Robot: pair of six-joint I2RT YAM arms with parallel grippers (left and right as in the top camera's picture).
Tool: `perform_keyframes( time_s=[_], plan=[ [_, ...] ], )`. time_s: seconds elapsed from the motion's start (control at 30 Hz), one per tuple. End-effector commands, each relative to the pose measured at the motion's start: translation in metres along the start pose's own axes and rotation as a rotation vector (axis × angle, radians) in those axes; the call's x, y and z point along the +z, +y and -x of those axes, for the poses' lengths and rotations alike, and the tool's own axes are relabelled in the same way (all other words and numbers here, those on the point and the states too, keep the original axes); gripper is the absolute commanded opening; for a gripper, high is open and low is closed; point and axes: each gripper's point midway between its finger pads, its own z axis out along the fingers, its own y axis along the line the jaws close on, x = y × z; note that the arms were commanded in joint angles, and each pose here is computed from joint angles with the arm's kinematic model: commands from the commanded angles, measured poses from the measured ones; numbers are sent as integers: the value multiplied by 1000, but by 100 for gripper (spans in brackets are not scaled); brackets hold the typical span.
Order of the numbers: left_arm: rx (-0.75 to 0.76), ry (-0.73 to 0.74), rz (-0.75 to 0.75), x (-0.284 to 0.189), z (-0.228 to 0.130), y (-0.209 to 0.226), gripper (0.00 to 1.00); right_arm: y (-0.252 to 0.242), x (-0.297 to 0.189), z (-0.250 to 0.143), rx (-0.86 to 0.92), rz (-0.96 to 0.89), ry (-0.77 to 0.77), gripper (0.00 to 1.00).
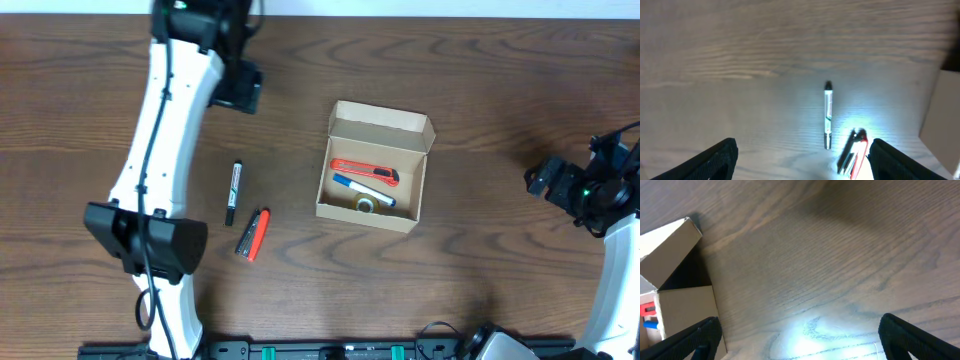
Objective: Pack container
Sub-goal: 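Move the left gripper over the white whiteboard marker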
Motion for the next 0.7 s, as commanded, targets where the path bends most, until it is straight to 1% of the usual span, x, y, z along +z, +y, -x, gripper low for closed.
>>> perform_keyframes(
  time_s=[0.0, 0.13, 0.3, 0.4, 0.47, 0.57, 0.67],
  plan=[
    [-34, -17, -20, -10, -5, 0, 80, 3, -4, 2, -20, 11, -17, 99],
    [-25, -26, -15, -5, -10, -5, 72, 3, -4, 1, -19, 11, -17, 99],
    [-71, -151, -11, -12, -29, -3, 74, 3, -4, 1, -19, 11, -14, 99],
    [-95, -210, -17, -4, -57, 0, 77, 3, -4, 1, -19, 12, -14, 99],
    [-104, -218, -19, 12, -81, -1, 84, 3, -4, 1, -19, 11, -14, 99],
    [-98, -207, -34, 43, -105, -8, 96, 3, -4, 1, -19, 11, -14, 99],
    [-78, -149, -67, 81, -125, -20, 98, 3, -4, 0, -18, 12, -11, 99]
  ],
)
